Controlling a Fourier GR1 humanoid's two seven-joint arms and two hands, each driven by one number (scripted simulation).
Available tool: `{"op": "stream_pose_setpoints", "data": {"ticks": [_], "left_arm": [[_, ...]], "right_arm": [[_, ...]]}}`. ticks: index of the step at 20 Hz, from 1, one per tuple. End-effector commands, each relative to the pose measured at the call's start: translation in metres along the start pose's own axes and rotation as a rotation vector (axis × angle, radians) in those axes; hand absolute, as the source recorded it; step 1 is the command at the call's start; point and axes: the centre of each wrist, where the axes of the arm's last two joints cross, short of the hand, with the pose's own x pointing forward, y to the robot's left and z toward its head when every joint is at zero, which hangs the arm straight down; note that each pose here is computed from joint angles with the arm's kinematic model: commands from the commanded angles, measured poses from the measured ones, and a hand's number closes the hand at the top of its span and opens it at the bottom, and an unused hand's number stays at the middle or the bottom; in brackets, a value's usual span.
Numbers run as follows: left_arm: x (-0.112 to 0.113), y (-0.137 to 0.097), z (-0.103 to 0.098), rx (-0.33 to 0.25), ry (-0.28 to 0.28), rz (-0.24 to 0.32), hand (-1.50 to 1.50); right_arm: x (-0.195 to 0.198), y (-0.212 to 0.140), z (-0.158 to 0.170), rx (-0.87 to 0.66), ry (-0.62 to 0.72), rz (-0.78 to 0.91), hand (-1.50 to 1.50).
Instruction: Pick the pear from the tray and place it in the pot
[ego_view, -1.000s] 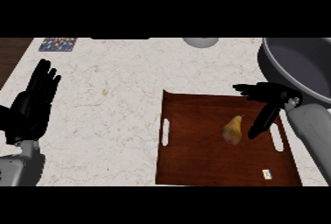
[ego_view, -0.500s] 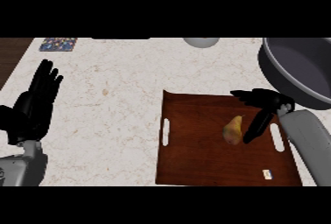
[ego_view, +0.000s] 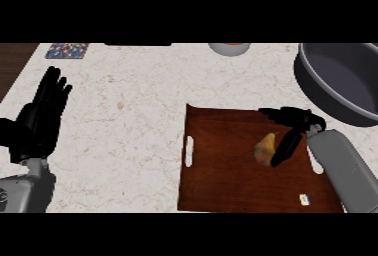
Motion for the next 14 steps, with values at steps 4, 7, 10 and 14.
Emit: {"op": "stream_pose_setpoints", "data": {"ticks": [4,7,10,14], "left_arm": [[0.009,0.017,-0.008,0.011,-0.001,0.009,0.00],[-0.003,-0.002,0.001,-0.012,0.004,0.013,0.00],[-0.003,-0.012,-0.001,0.002,-0.005,-0.005,0.00],[0.010,0.007,0.004,-0.002,-0.002,0.008,0.00]], "right_arm": [[-0.008,0.023,0.000,0.073,-0.061,0.105,1.50],[-0.017,0.017,-0.012,0.031,-0.072,0.101,1.50],[-0.027,0.023,-0.015,0.031,-0.088,0.100,1.50],[-0.008,0.027,-0.005,0.012,-0.176,0.179,1.50]]}}
